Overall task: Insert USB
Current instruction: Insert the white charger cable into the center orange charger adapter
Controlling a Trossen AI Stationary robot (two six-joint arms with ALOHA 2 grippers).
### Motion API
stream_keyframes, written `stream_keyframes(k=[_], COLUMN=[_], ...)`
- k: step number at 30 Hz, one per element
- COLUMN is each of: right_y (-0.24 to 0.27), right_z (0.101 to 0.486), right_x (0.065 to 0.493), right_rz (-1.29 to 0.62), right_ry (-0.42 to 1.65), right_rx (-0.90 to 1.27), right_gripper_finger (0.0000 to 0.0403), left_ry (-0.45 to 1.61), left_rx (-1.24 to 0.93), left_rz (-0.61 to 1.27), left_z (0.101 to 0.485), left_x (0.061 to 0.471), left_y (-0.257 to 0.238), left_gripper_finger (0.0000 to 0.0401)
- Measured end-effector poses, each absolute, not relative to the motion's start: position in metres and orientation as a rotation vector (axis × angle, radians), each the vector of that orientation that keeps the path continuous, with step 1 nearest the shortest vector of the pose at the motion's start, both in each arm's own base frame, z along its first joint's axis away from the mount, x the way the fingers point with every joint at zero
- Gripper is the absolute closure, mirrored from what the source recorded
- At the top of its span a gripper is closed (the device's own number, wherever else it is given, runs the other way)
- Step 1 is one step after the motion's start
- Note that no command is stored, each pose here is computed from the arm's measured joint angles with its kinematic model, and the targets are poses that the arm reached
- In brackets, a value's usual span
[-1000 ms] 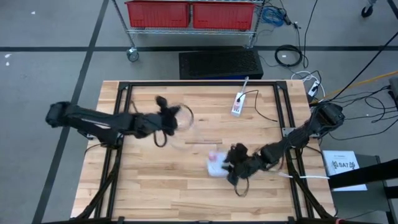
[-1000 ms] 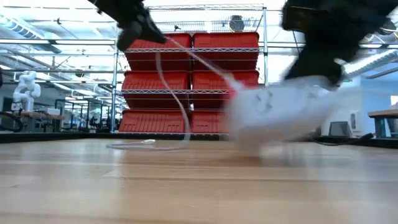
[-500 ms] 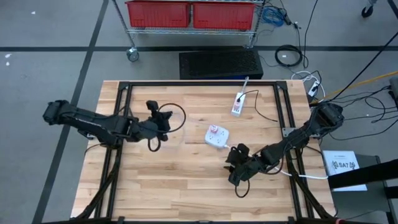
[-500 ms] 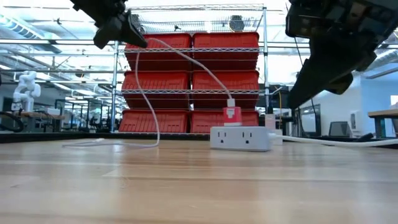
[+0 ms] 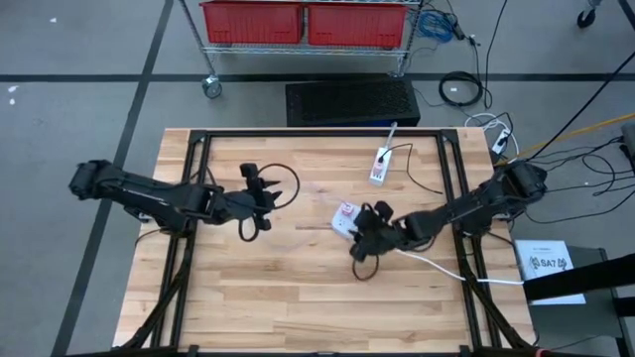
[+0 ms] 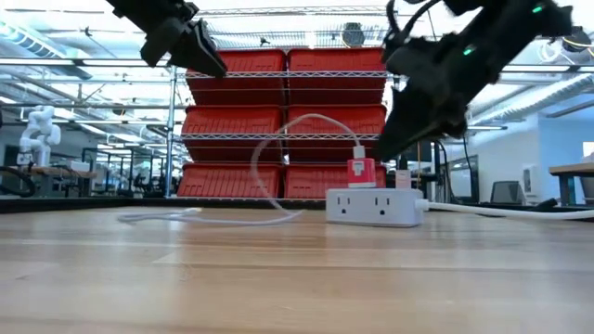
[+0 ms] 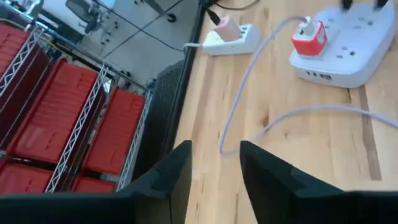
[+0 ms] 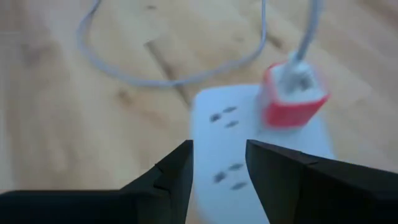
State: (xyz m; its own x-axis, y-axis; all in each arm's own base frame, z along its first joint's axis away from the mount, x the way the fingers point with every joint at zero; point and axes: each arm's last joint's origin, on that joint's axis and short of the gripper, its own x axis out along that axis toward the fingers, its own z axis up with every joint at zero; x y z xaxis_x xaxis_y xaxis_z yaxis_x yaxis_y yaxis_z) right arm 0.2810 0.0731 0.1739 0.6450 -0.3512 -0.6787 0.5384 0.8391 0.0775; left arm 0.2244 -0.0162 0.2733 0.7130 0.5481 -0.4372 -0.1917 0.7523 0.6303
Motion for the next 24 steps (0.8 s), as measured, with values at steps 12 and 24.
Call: stream_keyframes(k=[12, 24], right_y=[0.036, 0.030], right_z=[0.182, 0.200], right_x=[0.291, 0.285], right_rz=[-0.545, -0.542], right_ry=[0.692, 0.649], right_rx=[0.170, 0.096], right_gripper_finger=[0.0290, 0.0291], left_ry=[0.391, 0.264], left_rx=[0.254, 0.071], left_rz=[0.267, 0.137], left_z=[0.255, 0.211], left_x=[0.217, 0.209], left_y=[0.001, 0.009], left_gripper_finger=[0.0308, 0.0387])
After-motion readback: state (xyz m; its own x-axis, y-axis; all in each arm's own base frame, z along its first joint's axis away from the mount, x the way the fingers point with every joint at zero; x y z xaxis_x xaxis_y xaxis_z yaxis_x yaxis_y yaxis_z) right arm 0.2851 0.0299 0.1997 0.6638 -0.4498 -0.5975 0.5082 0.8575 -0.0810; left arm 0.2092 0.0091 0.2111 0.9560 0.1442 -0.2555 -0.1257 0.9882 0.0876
